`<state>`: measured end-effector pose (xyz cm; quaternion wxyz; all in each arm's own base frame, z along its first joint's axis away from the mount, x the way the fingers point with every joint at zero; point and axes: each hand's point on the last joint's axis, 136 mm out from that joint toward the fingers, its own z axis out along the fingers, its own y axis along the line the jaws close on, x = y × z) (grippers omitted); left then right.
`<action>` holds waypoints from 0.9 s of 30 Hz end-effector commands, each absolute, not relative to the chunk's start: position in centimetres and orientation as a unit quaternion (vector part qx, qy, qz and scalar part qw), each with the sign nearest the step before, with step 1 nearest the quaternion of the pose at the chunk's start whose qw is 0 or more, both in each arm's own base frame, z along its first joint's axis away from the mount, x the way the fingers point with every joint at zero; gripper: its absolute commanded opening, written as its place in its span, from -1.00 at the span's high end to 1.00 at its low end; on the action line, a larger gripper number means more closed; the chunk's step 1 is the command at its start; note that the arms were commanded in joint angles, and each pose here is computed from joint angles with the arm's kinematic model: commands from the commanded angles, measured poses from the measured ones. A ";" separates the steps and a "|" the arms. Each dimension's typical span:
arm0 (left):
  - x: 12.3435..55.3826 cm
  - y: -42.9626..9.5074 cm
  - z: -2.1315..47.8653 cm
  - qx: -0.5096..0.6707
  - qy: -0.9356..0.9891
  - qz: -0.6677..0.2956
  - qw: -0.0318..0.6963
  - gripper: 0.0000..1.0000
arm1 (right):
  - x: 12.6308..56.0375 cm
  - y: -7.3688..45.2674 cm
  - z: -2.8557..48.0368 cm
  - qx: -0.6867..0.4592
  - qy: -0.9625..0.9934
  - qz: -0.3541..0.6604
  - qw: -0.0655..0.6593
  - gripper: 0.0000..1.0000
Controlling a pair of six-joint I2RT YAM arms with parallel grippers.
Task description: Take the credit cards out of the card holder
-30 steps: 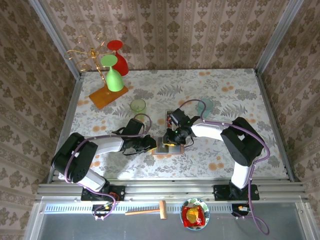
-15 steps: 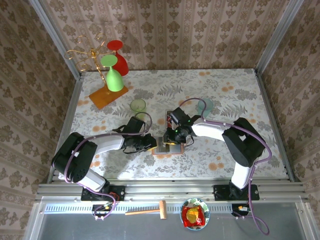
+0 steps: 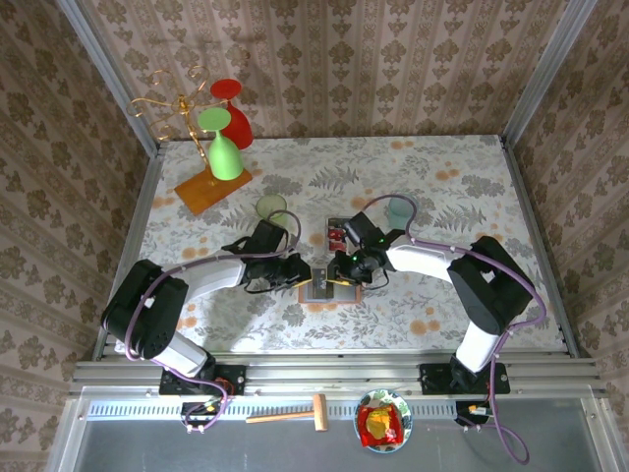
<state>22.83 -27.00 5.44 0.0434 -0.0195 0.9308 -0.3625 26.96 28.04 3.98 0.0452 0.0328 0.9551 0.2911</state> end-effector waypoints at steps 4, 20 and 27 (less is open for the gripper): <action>22.6 -28.1 4.9 -0.003 0.930 -0.365 0.031 0.75 | 27.0 28.1 4.5 0.047 0.945 0.320 0.043 0.47; 21.8 -27.3 3.0 -0.014 0.936 -0.352 0.020 0.87 | 26.7 28.5 2.7 0.058 0.937 0.343 0.017 0.48; 21.6 -27.1 2.7 -0.018 0.937 -0.349 0.018 0.90 | 26.4 28.1 2.0 0.061 0.942 0.330 0.011 0.48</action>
